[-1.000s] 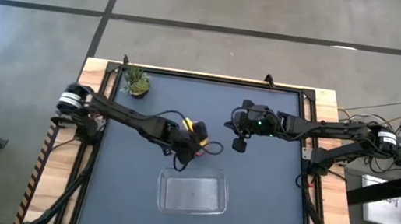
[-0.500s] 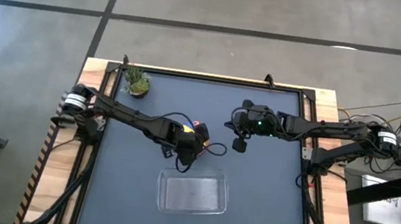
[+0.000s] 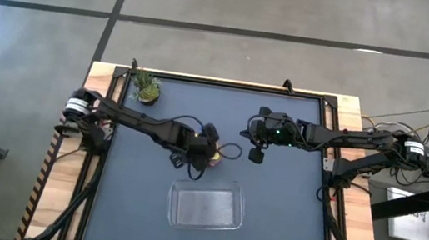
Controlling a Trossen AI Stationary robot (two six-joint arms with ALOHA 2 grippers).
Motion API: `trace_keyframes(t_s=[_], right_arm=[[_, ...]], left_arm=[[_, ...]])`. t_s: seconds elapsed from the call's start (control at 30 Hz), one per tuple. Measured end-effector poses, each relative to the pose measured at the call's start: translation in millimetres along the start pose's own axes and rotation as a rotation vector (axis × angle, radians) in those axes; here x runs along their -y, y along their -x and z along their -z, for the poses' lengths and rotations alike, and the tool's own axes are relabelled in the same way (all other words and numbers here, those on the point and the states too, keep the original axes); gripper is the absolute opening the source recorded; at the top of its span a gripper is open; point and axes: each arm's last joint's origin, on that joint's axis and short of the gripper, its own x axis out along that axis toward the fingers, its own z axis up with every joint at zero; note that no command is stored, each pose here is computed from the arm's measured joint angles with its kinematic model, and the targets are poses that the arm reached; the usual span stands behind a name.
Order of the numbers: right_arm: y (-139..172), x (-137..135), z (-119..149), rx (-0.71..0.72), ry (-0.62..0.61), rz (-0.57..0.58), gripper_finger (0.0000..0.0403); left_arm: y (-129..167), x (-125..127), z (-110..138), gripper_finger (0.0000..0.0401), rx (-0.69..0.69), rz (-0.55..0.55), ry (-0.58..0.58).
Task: Nest measuring cups in basket
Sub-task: Put the nested measuring cups into the transparent bin
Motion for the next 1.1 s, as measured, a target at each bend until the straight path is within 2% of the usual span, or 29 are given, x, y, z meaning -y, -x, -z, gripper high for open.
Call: trace_keyframes(t_s=[0.13, 0.6, 1.1], right_arm=[[0, 0, 0, 0.0, 0.0, 0.0, 0.0009], [1, 0, -1, 0.004, 0.021, -0.001, 0.0009], [21, 2, -10, 0.072, 0.023, 0.008, 0.0009]], left_arm=[[-6, -8, 14, 0.025, -0.033, 0.014, 0.062], [-25, -26, 33, 0.0273, 0.002, 0.034, -0.012], [-51, -39, 44, 0.0275, 0.059, 0.034, -0.109]])
